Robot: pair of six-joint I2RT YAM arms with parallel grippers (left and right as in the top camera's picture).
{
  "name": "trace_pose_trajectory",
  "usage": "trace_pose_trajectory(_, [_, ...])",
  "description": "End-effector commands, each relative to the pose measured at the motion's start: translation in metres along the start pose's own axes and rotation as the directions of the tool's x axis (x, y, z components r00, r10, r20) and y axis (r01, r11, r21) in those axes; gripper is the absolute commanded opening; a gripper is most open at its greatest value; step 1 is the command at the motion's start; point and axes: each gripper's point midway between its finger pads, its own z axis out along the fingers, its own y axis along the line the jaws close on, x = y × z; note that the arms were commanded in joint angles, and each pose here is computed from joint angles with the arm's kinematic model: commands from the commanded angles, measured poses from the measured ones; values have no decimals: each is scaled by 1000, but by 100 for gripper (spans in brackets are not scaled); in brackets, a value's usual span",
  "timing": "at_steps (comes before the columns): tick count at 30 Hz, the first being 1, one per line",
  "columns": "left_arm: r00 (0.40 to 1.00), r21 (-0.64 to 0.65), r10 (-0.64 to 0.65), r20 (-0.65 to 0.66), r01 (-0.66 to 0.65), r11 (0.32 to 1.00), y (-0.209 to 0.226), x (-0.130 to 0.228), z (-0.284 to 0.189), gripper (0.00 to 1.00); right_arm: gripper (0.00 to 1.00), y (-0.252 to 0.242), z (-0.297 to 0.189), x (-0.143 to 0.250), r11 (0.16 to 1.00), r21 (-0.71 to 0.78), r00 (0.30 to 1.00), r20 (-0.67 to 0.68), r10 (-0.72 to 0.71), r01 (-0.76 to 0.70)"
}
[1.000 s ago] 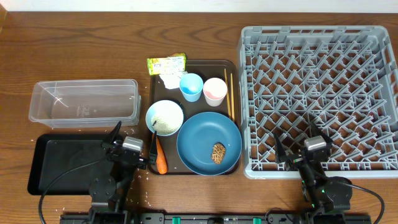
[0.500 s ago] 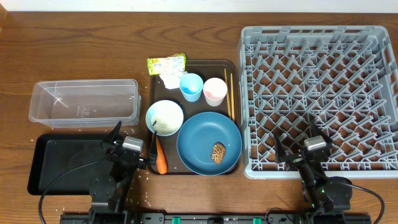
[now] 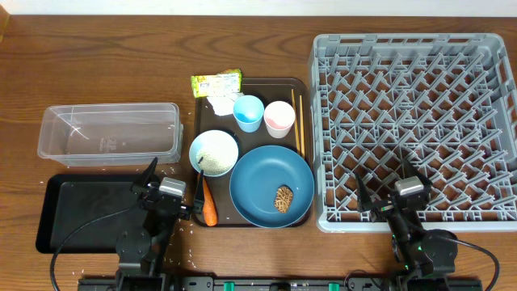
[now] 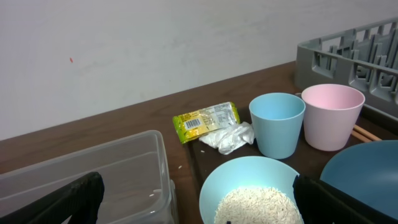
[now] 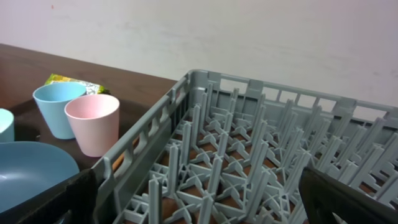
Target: Sort waste into correct bins and load items into the dishwasher rack
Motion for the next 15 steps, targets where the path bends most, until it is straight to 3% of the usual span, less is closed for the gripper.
trace_pose_trajectory(1, [998,-17,-11,-63,10,1000,1,17,0,98,99,-1,0,1,1000,-6,1000,0,-6,6])
trace_pose_trajectory(9, [998,-1,-12,-54,12,1000,-1,15,0,98,99,10,-1,-6,990,-75,993,21,119,-117])
trace_pose_trajectory(15, [995,290,-44,95,14,957,-49,-19,-8,98,99,29,-12,-49,959,-207,974,73,214,-195])
